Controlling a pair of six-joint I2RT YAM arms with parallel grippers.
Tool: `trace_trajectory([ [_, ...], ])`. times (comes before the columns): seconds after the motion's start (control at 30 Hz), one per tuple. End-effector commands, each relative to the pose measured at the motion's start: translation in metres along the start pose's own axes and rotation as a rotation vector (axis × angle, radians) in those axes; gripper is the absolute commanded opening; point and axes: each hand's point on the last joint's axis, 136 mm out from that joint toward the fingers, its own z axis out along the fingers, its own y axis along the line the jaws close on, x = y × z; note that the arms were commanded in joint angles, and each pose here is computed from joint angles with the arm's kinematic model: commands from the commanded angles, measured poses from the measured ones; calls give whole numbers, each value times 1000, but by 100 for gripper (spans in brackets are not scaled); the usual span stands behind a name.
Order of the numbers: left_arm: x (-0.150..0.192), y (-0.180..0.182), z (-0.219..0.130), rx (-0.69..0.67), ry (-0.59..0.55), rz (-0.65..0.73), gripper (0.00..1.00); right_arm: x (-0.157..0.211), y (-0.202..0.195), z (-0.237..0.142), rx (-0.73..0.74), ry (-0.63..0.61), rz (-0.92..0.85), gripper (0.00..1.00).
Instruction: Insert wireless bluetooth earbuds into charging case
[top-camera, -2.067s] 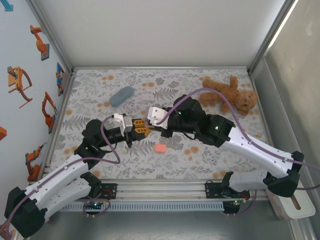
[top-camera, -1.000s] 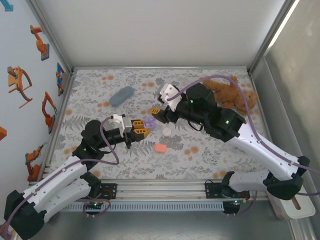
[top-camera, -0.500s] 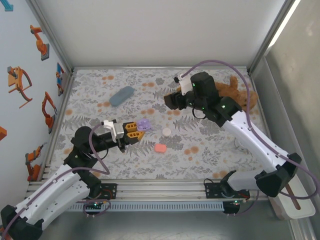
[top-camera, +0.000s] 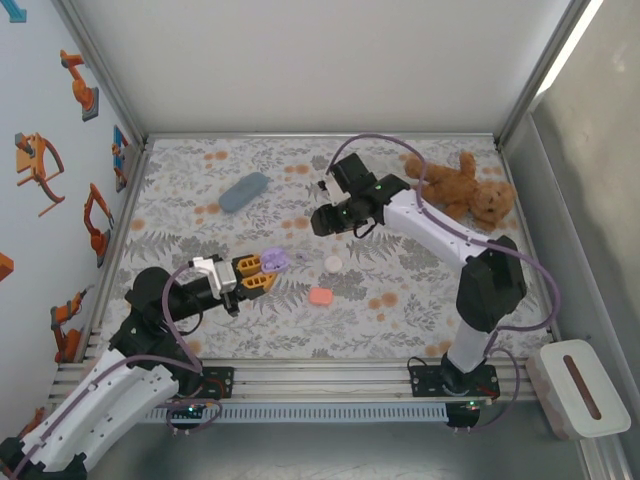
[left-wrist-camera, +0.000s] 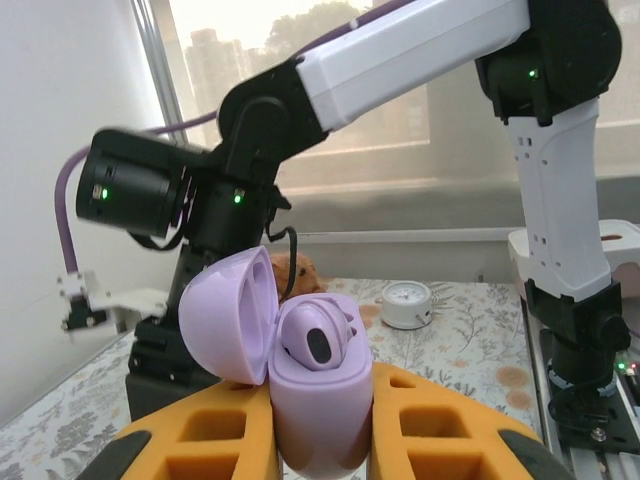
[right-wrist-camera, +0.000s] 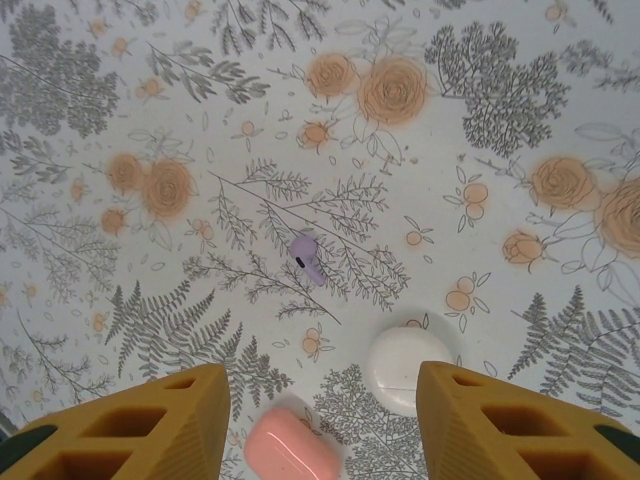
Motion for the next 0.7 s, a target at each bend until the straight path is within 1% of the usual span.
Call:
trace_trajectory([
  [0.0,-13,0,-7,-21,-16,38,0,10,8,18,2,74,19,50],
  [0.17,-13,-1,-10,-25,-12,38,0,23,13,56,48,174,-39,49],
  [0.3,-13,-2,-11,-26,-13,37,0,26,15,79,68,219,-70,48],
  [0.5,-14,-2,-11,-26,-14,38,0,28,16,107,84,270,-96,47],
  [0.67,-12,-1,-10,-29,-10,36,0,31,11,121,116,300,-120,45],
])
